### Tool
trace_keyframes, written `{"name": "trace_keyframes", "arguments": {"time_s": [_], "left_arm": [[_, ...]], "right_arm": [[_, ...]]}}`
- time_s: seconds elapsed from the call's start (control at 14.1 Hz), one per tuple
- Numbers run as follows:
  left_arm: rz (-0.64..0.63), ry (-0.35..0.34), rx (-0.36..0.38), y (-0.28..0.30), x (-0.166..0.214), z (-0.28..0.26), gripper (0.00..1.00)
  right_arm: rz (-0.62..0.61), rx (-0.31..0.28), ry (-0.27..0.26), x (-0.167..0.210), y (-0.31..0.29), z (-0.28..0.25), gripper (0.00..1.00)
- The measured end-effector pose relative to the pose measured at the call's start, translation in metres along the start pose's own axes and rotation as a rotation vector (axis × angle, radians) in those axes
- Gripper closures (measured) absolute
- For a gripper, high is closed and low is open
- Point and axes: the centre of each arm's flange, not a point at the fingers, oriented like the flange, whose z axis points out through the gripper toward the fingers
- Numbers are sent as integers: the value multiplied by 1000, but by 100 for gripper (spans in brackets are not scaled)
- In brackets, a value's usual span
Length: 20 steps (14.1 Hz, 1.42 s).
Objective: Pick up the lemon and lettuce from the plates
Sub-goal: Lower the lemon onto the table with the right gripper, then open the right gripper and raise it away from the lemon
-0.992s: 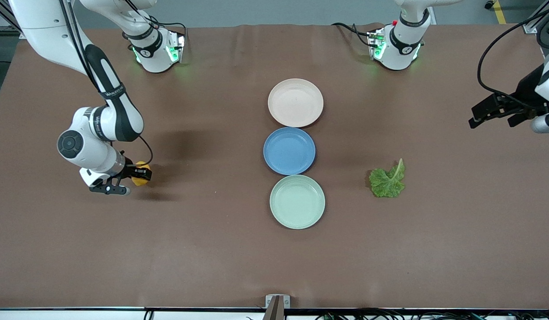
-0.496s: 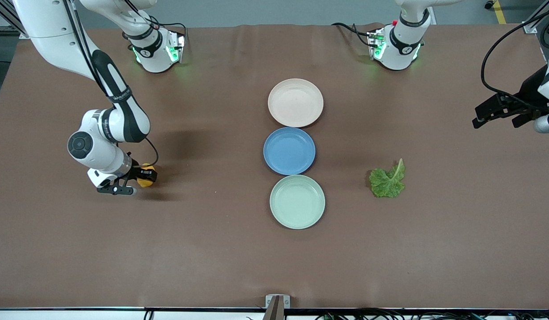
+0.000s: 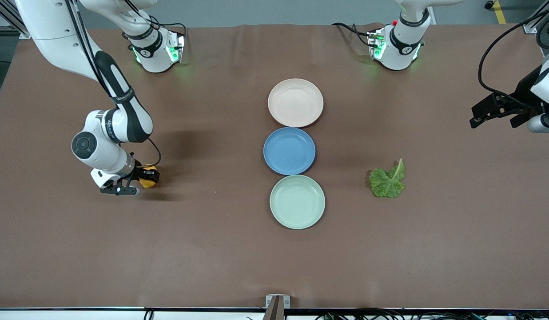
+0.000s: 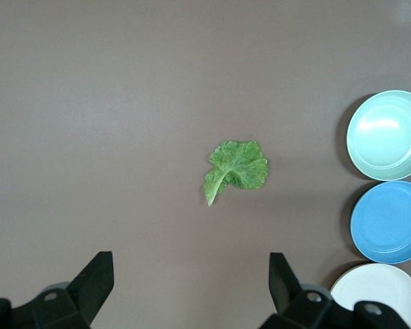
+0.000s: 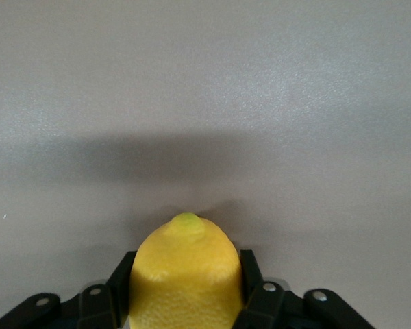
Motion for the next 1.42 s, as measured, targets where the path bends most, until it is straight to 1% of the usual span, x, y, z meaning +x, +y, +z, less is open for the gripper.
{"name": "trace_keyframes", "arguments": {"time_s": [0.07, 0.14, 0.21, 0.28, 0.35, 0.42, 0.5, 0.64, 0.71, 0.85, 1.06, 1.2, 1.35, 1.42], "left_arm": [[1, 0, 0, 0, 0, 0, 0], [1, 0, 0, 1, 0, 0, 0], [3, 0, 0, 2, 0, 0, 0], [4, 0, 0, 3, 0, 0, 0], [5, 0, 0, 3, 0, 0, 0], [3, 0, 0, 2, 0, 0, 0], [1, 1, 0, 0, 0, 0, 0], [-4, 4, 0, -2, 0, -2, 0], [-5, 5, 0, -3, 0, -2, 0], [-4, 7, 0, -3, 0, -3, 0], [-5, 10, 0, -3, 1, -5, 0], [-5, 12, 0, -3, 1, -6, 0], [-5, 13, 0, -3, 1, -6, 0], [-5, 14, 0, -3, 1, -7, 0]], "right_arm": [[-1, 0, 0, 0, 0, 0, 22], [-2, 0, 2, 1, -1, -1, 14], [-5, 1, 6, 3, -2, -3, 3], [-9, 2, 2, 6, -2, -7, 0], [-12, 2, -17, 11, -4, -15, 0], [-14, 3, -48, 17, -6, -28, 0], [-16, 4, -80, 23, -7, -45, 0], [-19, 4, -114, 34, -8, -90, 0], [-23, 1, -124, 37, -6, -112, 0], [-32, -23, -141, 39, 2, -147, 0], [-34, -57, -167, 32, 15, -180, 0], [-22, -66, -175, 28, 28, -209, 0], [-2, -65, -191, 26, 45, -251, 0], [6, -63, -191, 26, 52, -273, 0]]}}
